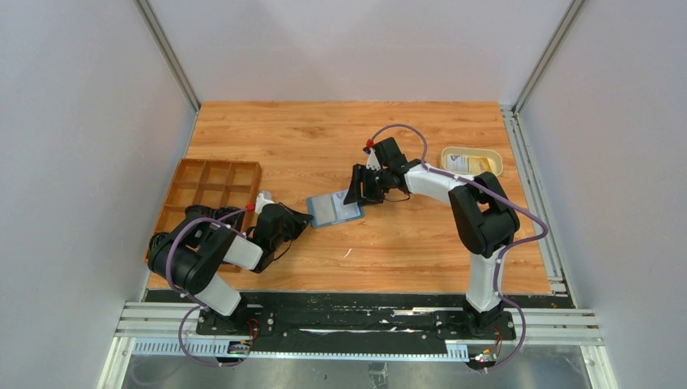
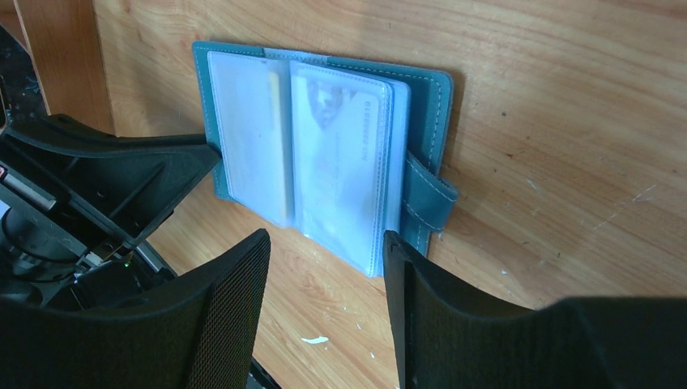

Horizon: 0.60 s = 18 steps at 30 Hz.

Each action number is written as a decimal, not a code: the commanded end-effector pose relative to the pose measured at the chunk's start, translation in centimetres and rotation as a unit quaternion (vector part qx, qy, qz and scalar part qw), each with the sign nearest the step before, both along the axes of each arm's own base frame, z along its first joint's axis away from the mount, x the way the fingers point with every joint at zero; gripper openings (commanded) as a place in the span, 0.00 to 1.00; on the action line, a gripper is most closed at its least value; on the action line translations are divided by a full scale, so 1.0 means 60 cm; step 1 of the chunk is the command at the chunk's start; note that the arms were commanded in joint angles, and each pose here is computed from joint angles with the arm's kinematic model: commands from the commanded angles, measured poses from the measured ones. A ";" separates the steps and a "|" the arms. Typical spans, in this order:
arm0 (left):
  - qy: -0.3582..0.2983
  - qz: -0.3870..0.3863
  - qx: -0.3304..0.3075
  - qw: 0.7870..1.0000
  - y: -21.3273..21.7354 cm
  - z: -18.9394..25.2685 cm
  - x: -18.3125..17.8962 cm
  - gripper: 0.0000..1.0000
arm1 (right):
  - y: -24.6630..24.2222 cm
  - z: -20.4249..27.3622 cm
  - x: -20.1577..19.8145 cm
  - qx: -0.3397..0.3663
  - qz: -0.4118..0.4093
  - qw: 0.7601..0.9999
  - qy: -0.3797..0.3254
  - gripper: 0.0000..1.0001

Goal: Take the credit cards out of the card holder

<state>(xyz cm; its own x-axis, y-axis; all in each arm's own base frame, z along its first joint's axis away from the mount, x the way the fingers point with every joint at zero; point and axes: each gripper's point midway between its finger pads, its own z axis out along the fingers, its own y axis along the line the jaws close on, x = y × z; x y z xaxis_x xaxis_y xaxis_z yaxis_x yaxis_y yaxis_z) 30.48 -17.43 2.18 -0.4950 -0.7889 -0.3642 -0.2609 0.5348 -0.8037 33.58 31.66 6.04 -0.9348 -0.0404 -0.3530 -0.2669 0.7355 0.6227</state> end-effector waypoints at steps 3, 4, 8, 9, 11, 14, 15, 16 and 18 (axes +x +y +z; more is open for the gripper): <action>0.016 0.001 0.019 1.000 0.004 -0.020 -0.006 0.00 | 0.004 -0.040 -0.014 -0.016 -0.005 1.000 0.021 0.57; 0.017 0.001 0.019 1.000 0.004 -0.020 -0.005 0.00 | 0.006 -0.042 -0.015 -0.017 -0.003 1.000 0.023 0.57; 0.019 -0.001 0.019 1.000 0.001 -0.023 -0.005 0.00 | 0.018 -0.041 -0.019 -0.010 0.004 1.000 0.024 0.56; 0.019 -0.002 0.020 1.000 0.000 -0.023 -0.006 0.00 | 0.021 -0.038 -0.021 -0.009 0.007 1.000 0.023 0.56; 0.020 -0.003 0.020 1.000 -0.001 -0.024 -0.006 0.00 | 0.030 -0.026 -0.024 -0.003 0.012 1.000 0.017 0.55; 0.022 -0.005 0.020 1.000 -0.003 -0.026 -0.005 0.00 | 0.041 -0.007 -0.027 0.003 0.020 1.000 0.008 0.55; 0.023 -0.006 0.020 1.000 -0.004 -0.027 -0.005 0.00 | 0.045 0.001 -0.028 0.005 0.023 1.000 0.004 0.55; 0.024 -0.007 0.020 0.999 -0.005 -0.028 -0.006 0.00 | 0.049 0.008 -0.028 0.007 0.026 1.000 0.000 0.55; 0.026 -0.009 0.020 0.999 -0.006 -0.030 -0.007 0.00 | 0.059 0.023 -0.030 0.011 0.033 0.999 -0.008 0.55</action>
<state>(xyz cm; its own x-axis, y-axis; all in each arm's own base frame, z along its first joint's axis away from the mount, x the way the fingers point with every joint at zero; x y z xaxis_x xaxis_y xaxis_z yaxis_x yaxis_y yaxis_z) 30.88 -17.82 2.13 -0.4970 -0.7872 -0.3652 -0.2564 0.5353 -0.8048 32.31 33.53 5.08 -0.9382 -0.0704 -0.3388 -0.2810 0.7262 0.6274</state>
